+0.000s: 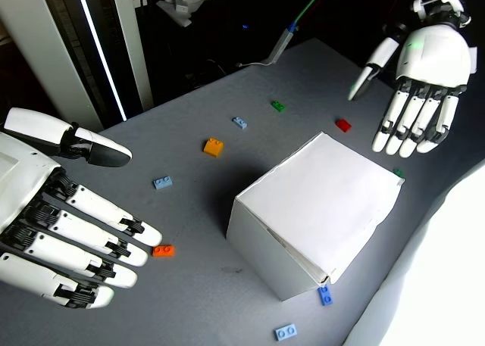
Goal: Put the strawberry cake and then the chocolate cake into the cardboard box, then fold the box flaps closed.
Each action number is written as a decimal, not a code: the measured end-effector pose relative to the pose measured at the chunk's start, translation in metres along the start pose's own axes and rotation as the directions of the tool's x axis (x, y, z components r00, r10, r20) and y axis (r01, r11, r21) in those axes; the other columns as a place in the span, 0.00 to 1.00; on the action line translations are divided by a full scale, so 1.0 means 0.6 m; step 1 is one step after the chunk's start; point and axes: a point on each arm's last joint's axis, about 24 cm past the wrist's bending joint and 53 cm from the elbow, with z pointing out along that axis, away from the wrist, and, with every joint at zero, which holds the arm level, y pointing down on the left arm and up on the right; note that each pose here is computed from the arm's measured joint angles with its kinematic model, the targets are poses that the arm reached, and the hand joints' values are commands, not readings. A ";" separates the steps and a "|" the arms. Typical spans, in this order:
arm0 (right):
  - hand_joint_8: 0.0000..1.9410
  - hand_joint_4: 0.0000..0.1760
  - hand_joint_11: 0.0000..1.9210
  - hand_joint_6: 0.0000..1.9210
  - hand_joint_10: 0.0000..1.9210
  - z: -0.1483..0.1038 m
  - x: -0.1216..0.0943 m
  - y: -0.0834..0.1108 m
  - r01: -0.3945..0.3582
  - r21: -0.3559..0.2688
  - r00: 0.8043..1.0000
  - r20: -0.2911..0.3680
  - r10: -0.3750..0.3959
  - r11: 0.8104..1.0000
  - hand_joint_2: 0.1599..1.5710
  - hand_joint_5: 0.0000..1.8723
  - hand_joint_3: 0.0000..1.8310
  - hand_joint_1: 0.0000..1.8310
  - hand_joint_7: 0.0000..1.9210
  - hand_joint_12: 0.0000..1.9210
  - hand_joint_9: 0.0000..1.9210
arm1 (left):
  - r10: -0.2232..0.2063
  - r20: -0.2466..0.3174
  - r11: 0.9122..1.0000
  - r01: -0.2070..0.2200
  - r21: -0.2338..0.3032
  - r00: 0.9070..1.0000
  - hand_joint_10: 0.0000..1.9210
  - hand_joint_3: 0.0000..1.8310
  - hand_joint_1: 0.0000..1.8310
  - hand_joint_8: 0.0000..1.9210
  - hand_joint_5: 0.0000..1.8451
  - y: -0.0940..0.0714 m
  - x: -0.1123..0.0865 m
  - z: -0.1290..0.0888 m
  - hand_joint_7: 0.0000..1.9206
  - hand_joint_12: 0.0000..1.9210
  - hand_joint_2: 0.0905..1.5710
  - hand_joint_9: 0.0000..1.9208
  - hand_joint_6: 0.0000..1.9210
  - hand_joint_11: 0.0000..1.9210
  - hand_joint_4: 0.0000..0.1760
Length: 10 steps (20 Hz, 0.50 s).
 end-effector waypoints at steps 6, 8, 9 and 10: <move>0.94 0.00 0.53 0.96 1.00 0.000 0.001 0.002 0.001 -0.003 1.000 -0.001 -0.001 1.000 0.86 0.60 0.01 0.00 0.67 1.00 0.66 | 0.018 -0.064 0.992 -0.010 0.123 0.998 0.96 0.00 0.16 0.82 0.50 -0.066 0.038 -0.026 0.58 1.00 0.92 0.54 0.88 0.44 0.00; 0.95 0.00 0.56 0.94 1.00 0.000 0.001 0.002 0.001 -0.003 1.000 -0.001 -0.001 1.000 0.87 0.60 0.01 0.00 0.67 1.00 0.67 | 0.014 -0.067 0.991 -0.005 0.135 0.998 0.97 0.00 0.17 0.83 0.49 -0.076 0.042 -0.034 0.59 1.00 0.93 0.56 0.90 0.46 0.00; 0.97 0.00 0.62 0.96 1.00 0.000 0.001 0.002 0.001 -0.004 1.000 0.000 -0.001 1.000 0.90 0.60 0.01 0.00 0.68 1.00 0.70 | 0.000 -0.068 0.991 0.009 0.132 0.998 0.99 0.00 0.18 0.86 0.48 -0.076 0.044 -0.039 0.57 1.00 0.93 0.54 0.92 0.46 0.00; 0.98 0.00 0.64 0.97 1.00 0.000 0.000 0.002 0.001 -0.005 1.000 0.001 -0.001 1.000 0.90 0.61 0.01 0.00 0.68 1.00 0.71 | -0.001 -0.072 0.991 0.010 0.132 0.997 0.99 0.00 0.18 0.87 0.48 -0.078 0.046 -0.040 0.58 1.00 0.93 0.55 0.92 0.46 0.00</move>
